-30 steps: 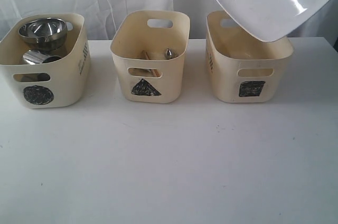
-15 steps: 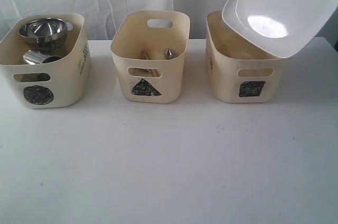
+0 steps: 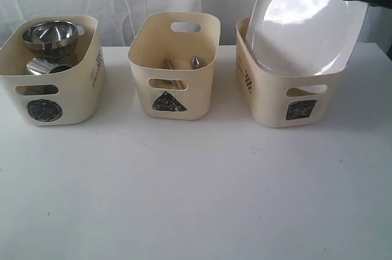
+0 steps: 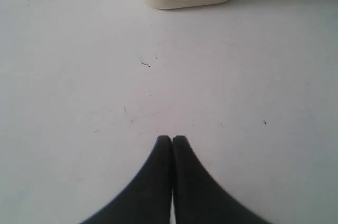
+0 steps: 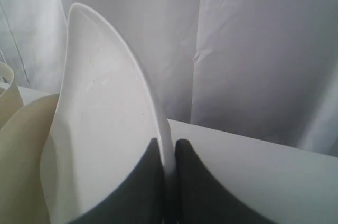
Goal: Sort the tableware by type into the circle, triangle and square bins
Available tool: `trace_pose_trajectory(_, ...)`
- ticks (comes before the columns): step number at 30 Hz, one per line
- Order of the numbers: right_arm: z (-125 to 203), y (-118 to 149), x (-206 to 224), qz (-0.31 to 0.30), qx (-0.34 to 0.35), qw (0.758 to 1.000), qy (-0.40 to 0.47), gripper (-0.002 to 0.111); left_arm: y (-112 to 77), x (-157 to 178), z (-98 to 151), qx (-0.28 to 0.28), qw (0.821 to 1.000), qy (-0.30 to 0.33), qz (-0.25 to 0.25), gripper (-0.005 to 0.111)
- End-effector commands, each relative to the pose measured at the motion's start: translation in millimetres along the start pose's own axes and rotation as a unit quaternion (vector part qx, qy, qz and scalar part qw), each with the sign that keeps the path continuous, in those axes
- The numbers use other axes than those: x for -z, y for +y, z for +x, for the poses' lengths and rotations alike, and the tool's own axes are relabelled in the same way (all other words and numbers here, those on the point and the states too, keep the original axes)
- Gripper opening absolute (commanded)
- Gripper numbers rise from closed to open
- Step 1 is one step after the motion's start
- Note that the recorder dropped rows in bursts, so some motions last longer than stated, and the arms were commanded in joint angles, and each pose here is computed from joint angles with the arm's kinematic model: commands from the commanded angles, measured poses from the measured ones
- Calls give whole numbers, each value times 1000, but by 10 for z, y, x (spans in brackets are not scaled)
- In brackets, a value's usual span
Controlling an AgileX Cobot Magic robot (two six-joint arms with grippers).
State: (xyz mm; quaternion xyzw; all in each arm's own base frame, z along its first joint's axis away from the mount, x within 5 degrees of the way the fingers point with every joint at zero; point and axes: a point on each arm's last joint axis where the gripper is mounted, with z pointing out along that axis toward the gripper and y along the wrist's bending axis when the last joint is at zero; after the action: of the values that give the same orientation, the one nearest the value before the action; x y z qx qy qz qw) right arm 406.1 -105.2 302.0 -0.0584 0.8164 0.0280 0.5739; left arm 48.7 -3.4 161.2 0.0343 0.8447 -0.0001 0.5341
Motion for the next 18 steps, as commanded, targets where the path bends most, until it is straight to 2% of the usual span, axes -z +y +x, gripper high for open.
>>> trace_pose_trajectory(1,0,-19,-24,8,-9,1000,-5,1,-6,-7,28,1,1000,7,4,0)
trace_pose_trajectory(2,-2,-17,-23,7,-9,1000,-5,2,-6,-7,28,1,1000,7,4,0)
trace_pose_trajectory(4,-1,7,-25,-6,-9,1000,-5,14,-6,-7,28,1,1000,7,4,0)
trace_pose_trajectory(7,-22,28,-24,-18,-30,999,-17,49,-6,-7,28,1,1000,7,4,0)
trace_pose_trajectory(9,-42,40,-22,-25,-49,998,-27,56,-6,-7,28,1,1000,7,4,0)
trace_pose_trajectory(12,-200,127,85,-63,-93,992,-64,52,-6,-7,28,1,1000,7,4,0)
trace_pose_trajectory(13,-258,145,135,-68,-125,987,-72,45,-6,-7,28,1,1000,7,4,0)
trace_pose_trajectory(14,-340,162,217,-68,-168,980,-80,30,-6,-7,28,1,1000,7,4,0)
trace_pose_trajectory(16,-430,171,319,-58,-191,976,-88,5,-6,-7,28,1,1000,7,4,0)
trace_pose_trajectory(18,-505,173,420,-42,-194,975,-96,0,-6,-7,28,1,1000,7,4,0)
